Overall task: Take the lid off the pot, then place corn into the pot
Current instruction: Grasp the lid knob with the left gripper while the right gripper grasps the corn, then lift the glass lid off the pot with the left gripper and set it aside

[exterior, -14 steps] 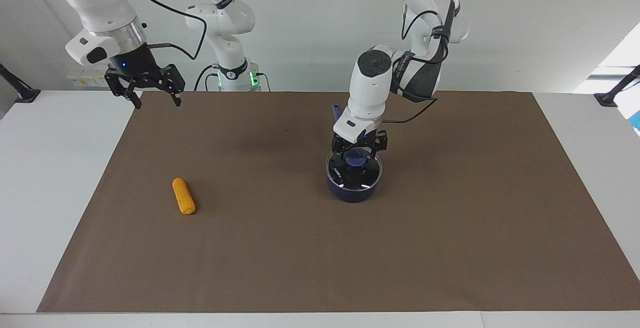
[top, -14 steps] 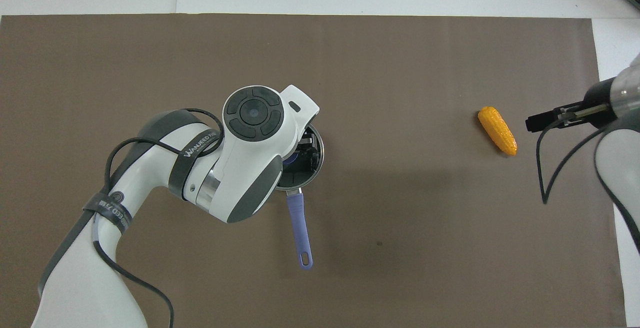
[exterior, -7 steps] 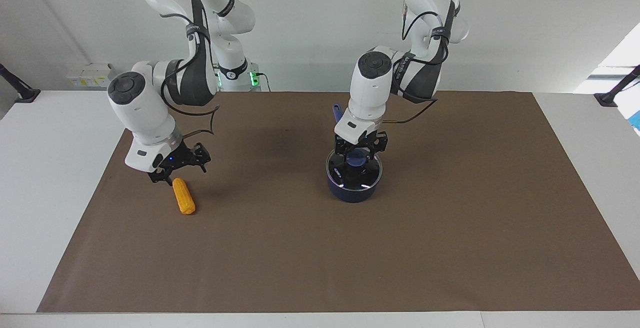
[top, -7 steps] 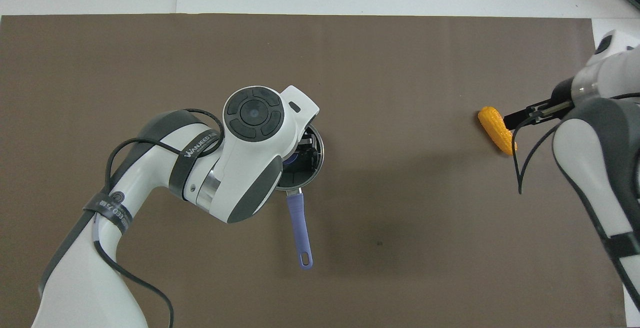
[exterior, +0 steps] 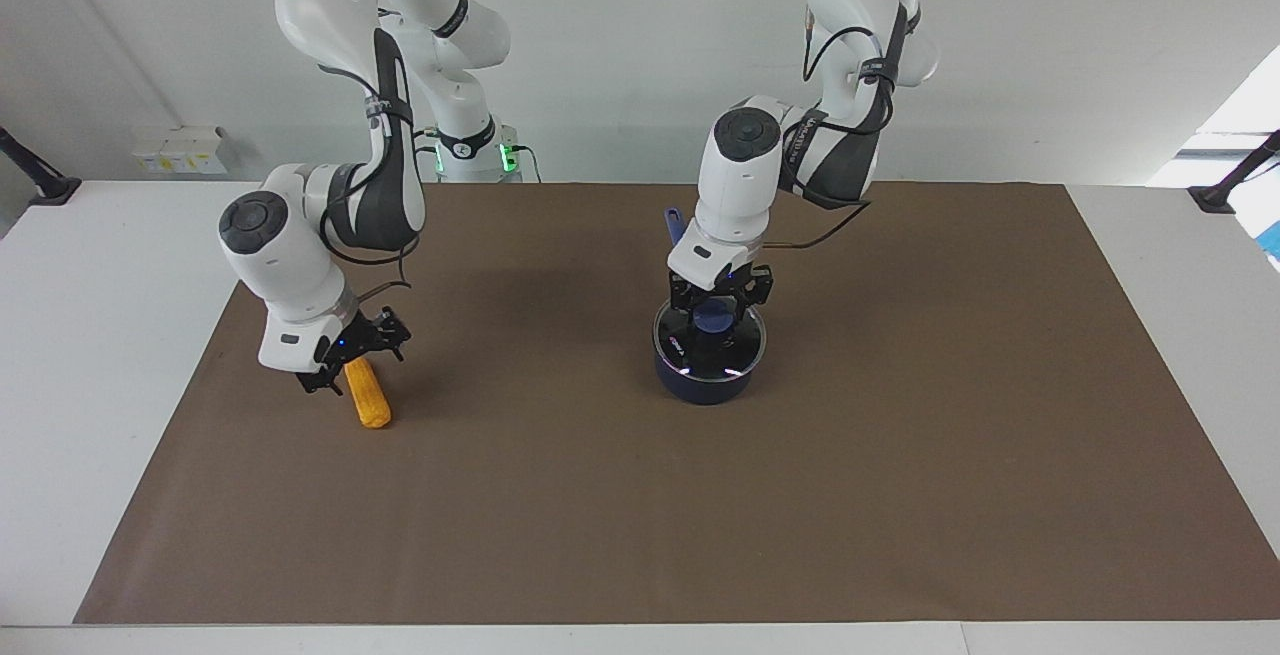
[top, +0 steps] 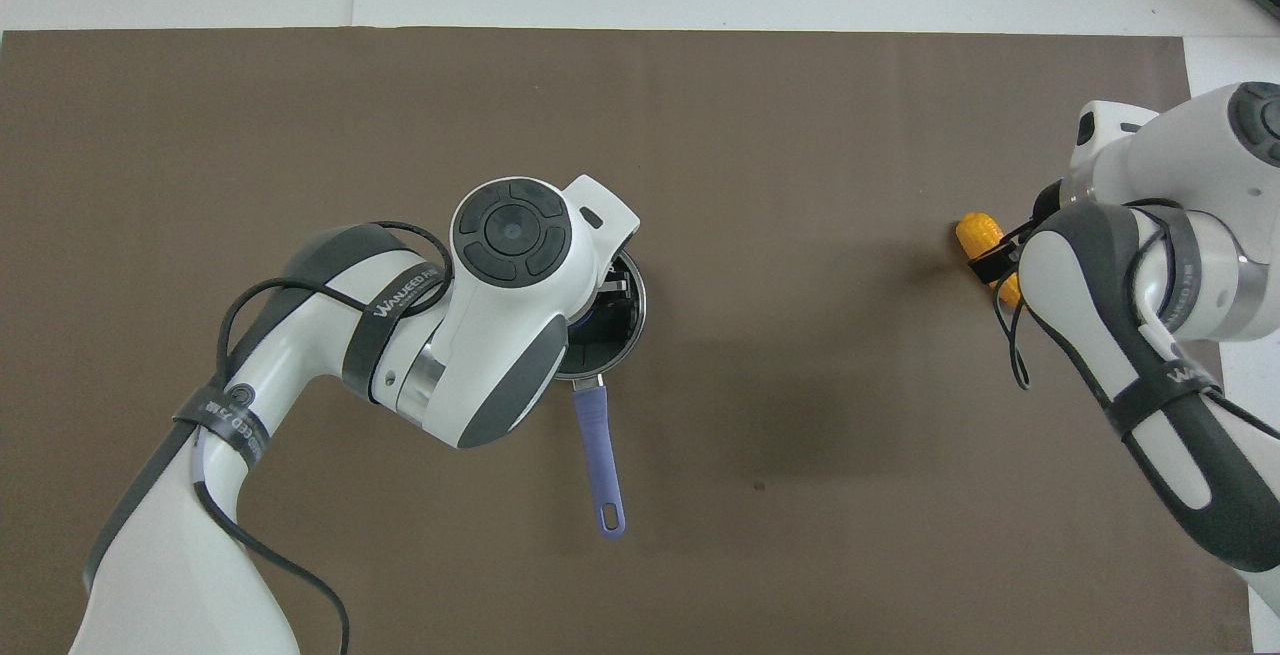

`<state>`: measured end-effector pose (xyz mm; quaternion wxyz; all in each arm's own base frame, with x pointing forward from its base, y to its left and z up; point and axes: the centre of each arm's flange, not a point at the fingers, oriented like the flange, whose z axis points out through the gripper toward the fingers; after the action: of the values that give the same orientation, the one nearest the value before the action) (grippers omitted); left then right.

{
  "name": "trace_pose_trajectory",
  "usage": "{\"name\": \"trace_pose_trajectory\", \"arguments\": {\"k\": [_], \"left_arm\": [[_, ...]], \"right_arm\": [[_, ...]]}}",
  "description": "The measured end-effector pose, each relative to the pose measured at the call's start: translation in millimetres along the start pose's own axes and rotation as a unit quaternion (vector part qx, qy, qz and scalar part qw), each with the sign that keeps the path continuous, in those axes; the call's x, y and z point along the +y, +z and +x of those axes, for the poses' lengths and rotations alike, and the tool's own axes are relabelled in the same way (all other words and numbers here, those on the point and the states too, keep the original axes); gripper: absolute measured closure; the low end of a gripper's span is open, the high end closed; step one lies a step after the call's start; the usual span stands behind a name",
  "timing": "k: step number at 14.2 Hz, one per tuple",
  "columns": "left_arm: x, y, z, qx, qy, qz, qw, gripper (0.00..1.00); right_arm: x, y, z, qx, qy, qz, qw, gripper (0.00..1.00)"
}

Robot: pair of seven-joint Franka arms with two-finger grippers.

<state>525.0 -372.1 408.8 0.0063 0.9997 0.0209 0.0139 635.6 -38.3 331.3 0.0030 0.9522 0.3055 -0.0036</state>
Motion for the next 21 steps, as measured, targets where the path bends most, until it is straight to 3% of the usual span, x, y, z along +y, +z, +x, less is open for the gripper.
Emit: {"name": "trace_pose_trajectory", "arguments": {"k": [1,2,7,12,15,18,20,21], "left_arm": [[2,-1,-1,0.002,-0.019,-0.003,1.0,0.34],[3,-1,-2,0.002,-0.028,-0.003,1.0,0.37],[3,-15,4,0.009,-0.035,-0.008,0.999,0.37],[-45,-86,26,0.021,-0.012,-0.008,1.0,0.38],[-105,-111,45,0.016,0.004,-0.002,1.0,0.38],[-161,-103,66,0.007,0.02,0.005,1.0,0.38],[-204,-91,78,-0.004,0.036,0.009,0.999,0.38],[-225,-86,83,-0.008,0.042,0.011,0.999,0.38]], "right_arm": [[4,11,-1,0.0,-0.005,-0.001,1.0,0.0],[11,21,-5,-0.003,-0.01,0.001,1.0,0.0],[19,27,-12,-0.006,-0.016,0.004,1.0,0.0],[18,32,-14,-0.008,-0.015,0.005,1.0,0.0],[16,32,-12,-0.007,-0.017,0.005,1.0,0.27],[14,32,-10,-0.006,-0.02,0.004,1.0,0.31],[14,31,-10,-0.005,-0.02,0.003,1.0,0.52],[14,31,-10,-0.005,-0.02,0.003,1.0,0.52]]}}
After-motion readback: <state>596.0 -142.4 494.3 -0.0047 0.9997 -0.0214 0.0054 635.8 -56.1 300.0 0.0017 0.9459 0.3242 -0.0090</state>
